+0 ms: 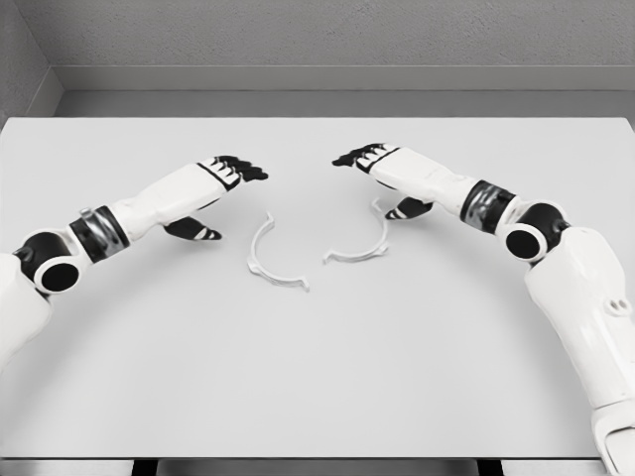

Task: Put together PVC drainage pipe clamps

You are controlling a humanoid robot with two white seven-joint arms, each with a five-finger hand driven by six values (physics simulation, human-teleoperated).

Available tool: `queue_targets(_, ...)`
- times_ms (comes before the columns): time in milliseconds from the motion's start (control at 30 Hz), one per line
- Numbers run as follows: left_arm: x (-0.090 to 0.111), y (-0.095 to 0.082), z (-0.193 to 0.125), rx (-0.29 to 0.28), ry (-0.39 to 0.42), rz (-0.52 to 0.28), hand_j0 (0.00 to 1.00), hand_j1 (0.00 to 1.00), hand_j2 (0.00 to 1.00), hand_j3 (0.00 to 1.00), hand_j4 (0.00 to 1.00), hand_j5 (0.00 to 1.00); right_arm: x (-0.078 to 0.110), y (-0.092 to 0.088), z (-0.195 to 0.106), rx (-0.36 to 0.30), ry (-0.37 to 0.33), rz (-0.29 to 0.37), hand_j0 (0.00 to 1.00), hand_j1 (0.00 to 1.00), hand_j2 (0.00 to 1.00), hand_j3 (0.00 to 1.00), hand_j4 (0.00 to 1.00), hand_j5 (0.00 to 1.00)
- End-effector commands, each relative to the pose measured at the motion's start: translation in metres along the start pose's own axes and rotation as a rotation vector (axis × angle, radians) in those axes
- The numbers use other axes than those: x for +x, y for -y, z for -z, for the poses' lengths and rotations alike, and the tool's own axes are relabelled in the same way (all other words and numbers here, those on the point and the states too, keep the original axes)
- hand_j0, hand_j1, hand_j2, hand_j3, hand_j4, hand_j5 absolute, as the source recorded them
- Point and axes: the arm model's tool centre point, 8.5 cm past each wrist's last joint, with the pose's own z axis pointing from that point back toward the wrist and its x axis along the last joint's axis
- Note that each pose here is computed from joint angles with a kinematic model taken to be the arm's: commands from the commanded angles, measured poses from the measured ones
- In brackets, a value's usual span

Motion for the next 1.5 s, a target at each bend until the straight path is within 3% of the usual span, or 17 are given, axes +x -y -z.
queue_targets(0,-0.002,0.0,-0.002,0.0,-0.006,-0.005,1.0,1.0,1.0,1.0,1.0,1.0,-0.002,0.004,-0.002,-0.016,-0.004,0.004,1.0,1.0,1.0,1.0,1.0,1.0)
queue_targets(100,0.0,0.0,0.0,0.001,0.001,-0.007,1.0,1.0,1.0,1.0,1.0,1.0,-0.004,0.017,-0.002,-0.04,-0.003,-0.002,1.0,1.0,1.0,1.0,1.0,1.0)
queue_targets(167,0.001,0.001,0.001,0.003,0.004,-0.009,1.0,1.0,1.0,1.0,1.0,1.0,-0.017,0.025,-0.015,-0.063,-0.04,-0.003,1.0,1.0,1.0,1.0,1.0,1.0)
queue_targets(333,0.003,0.002,0.002,0.004,0.009,-0.011,1.0,1.0,1.0,1.0,1.0,1.0,-0.027,0.006,-0.015,-0.019,-0.071,0.034,1.0,1.0,1.0,1.0,1.0,1.0)
queue_targets(467,0.003,0.002,0.001,0.003,0.007,-0.01,1.0,1.0,1.0,1.0,1.0,1.0,-0.033,0.001,-0.007,-0.003,-0.087,0.068,1.0,1.0,1.0,1.0,1.0,1.0)
queue_targets(667,0.001,0.002,0.001,0.0,0.004,-0.008,1.0,1.0,1.0,1.0,1.0,1.0,-0.028,-0.004,0.009,0.033,-0.07,0.075,1.0,1.0,1.0,1.0,1.0,1.0)
queue_targets(1467,0.0,0.0,0.001,0.004,0.001,-0.007,1.0,1.0,1.0,1.0,1.0,1.0,0.01,-0.006,0.048,0.042,0.029,0.073,1.0,1.0,1.0,1.0,1.0,1.0)
